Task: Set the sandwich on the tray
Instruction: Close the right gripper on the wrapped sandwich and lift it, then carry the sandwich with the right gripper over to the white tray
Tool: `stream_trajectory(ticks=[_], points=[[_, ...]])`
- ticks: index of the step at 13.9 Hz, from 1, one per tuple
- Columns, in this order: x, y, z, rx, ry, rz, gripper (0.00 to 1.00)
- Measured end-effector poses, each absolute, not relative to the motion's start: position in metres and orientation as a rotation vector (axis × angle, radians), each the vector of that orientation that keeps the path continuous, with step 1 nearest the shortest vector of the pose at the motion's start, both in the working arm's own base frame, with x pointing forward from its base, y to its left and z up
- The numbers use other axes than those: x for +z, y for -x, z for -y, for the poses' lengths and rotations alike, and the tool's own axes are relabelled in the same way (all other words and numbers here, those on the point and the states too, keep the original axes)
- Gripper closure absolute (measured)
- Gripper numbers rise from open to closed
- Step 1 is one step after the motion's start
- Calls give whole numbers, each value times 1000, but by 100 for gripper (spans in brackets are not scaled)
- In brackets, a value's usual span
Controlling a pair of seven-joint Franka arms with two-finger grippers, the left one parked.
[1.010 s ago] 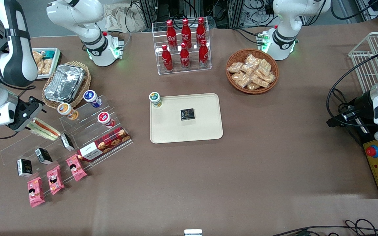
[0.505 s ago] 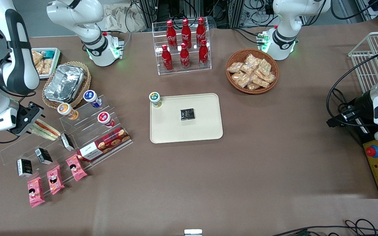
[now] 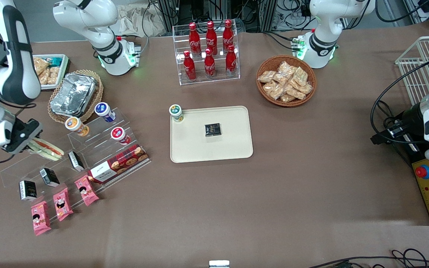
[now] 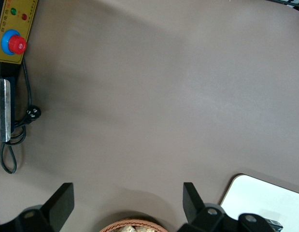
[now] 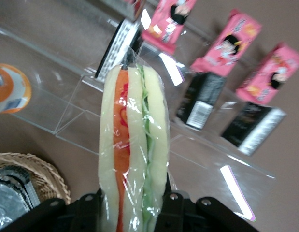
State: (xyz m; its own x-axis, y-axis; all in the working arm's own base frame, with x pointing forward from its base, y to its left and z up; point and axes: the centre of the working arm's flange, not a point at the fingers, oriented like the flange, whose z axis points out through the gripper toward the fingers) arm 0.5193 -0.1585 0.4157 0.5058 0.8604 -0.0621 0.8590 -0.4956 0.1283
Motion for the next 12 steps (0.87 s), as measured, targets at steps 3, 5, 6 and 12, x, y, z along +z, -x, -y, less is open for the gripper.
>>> stream_trajectory(ticks=[3, 5, 6, 12], points=[[495, -516, 145, -2, -2611, -1525, 63], [543, -516, 106, -59, -2586, -1616, 75], [557, -518, 77, -81, -2551, -1677, 78], [533, -520, -119, -113, -2535, -1800, 78]])
